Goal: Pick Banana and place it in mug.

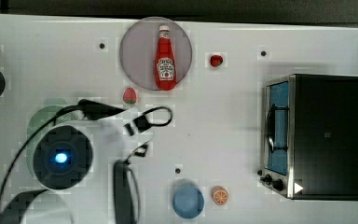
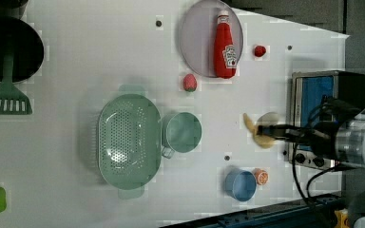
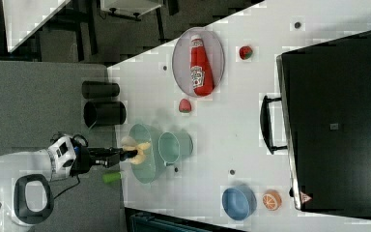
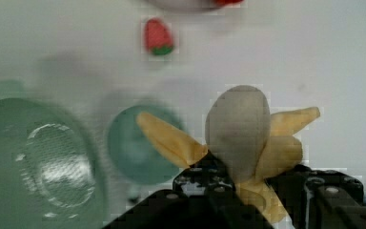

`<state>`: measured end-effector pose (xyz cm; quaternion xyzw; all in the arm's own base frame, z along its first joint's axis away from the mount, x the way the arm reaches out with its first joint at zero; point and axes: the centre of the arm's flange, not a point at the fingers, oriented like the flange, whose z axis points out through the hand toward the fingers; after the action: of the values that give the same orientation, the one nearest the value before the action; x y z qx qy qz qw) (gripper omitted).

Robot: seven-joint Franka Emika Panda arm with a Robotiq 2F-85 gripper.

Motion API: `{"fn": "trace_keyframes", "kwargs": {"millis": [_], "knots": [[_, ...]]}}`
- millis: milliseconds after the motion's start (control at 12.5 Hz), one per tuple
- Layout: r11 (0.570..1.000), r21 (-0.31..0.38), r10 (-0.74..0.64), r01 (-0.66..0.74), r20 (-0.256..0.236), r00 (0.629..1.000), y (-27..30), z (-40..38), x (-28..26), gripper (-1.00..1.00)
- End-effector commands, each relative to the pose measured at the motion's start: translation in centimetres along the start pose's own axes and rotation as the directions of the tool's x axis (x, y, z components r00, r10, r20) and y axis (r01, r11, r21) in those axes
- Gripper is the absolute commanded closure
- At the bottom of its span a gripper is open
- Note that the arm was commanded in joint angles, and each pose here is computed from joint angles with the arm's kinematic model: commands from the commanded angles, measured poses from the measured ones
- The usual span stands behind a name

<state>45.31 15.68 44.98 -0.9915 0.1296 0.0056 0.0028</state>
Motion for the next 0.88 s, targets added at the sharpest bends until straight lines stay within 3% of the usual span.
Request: {"fn": "trace_keyframes", "kwargs": {"millis": [80,480,560,880], "knots": [[0.982,-0.065,0.181,-0.175,0.100,0.978,-3.6,4.6,-1.8,0.40],[0.976,-0.017,0.216,-0.215,0.106,0.971,-6.8,11.2,-1.8,0.40],[0.976,-0.008,0.216,-0.217,0.107,0.970,-6.8,12.4,-1.8,0.32],[0.974,-0.012,0.224,-0.224,0.125,0.967,-6.2,15.6,-2.2,-0.55]]}}
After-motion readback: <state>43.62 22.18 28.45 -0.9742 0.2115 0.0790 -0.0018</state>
